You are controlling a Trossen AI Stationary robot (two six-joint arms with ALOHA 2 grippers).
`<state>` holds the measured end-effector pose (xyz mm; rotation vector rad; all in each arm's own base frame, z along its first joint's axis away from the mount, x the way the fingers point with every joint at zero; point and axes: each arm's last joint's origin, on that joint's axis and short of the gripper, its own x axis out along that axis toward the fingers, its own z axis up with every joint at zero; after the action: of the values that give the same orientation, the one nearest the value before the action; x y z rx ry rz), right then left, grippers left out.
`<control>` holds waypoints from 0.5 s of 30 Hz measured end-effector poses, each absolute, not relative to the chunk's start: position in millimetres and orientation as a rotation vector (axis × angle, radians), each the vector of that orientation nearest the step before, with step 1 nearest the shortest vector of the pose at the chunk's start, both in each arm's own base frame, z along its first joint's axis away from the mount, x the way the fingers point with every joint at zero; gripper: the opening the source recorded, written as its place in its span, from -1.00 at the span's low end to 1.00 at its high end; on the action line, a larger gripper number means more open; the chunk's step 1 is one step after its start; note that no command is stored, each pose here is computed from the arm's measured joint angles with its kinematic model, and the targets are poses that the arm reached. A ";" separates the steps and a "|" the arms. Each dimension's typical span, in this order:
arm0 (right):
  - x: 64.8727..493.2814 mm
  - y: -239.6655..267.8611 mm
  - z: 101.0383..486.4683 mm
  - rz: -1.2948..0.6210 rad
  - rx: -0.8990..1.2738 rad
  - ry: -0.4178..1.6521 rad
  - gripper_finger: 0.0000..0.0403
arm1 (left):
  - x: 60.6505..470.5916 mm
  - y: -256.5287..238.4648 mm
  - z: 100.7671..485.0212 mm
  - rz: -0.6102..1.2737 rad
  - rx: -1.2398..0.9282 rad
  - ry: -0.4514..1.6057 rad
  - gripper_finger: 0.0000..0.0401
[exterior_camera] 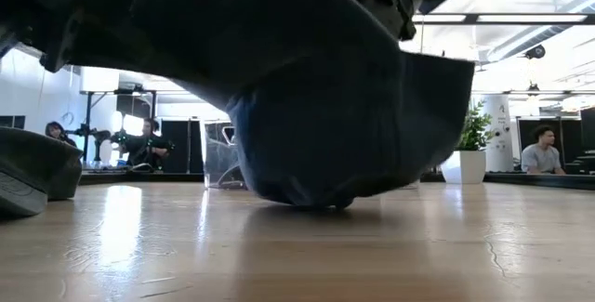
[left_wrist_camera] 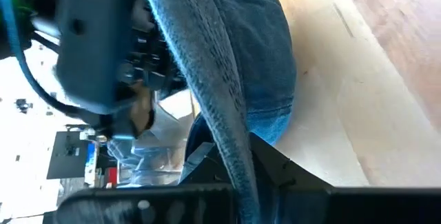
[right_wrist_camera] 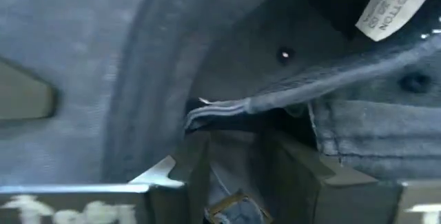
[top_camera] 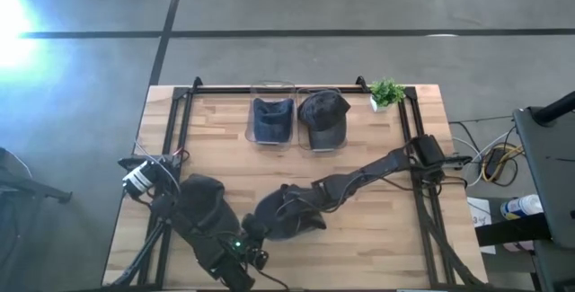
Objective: Pick & Place hat
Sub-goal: Put the blue cap into the left transparent bin
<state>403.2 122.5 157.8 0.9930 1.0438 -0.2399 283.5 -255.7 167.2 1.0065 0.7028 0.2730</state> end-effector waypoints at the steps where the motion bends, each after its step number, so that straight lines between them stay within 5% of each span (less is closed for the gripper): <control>1: 402.8 121.5 161.7 -0.234 0.987 1.042 -0.36 | 283.6 -255.5 167.4 0.279 1.009 0.699 -0.93; 8: 388.1 117.0 207.4 -0.186 0.941 1.003 -0.36 | 284.3 -255.0 168.0 0.284 1.013 0.696 -0.93; 15: 346.7 100.2 263.1 -0.374 0.803 0.904 -0.36 | 283.2 -251.9 182.1 0.339 0.776 0.654 -0.93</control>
<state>346.7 100.2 263.1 0.8027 0.9044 -0.3736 283.2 -251.9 182.1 0.7755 0.6540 0.3392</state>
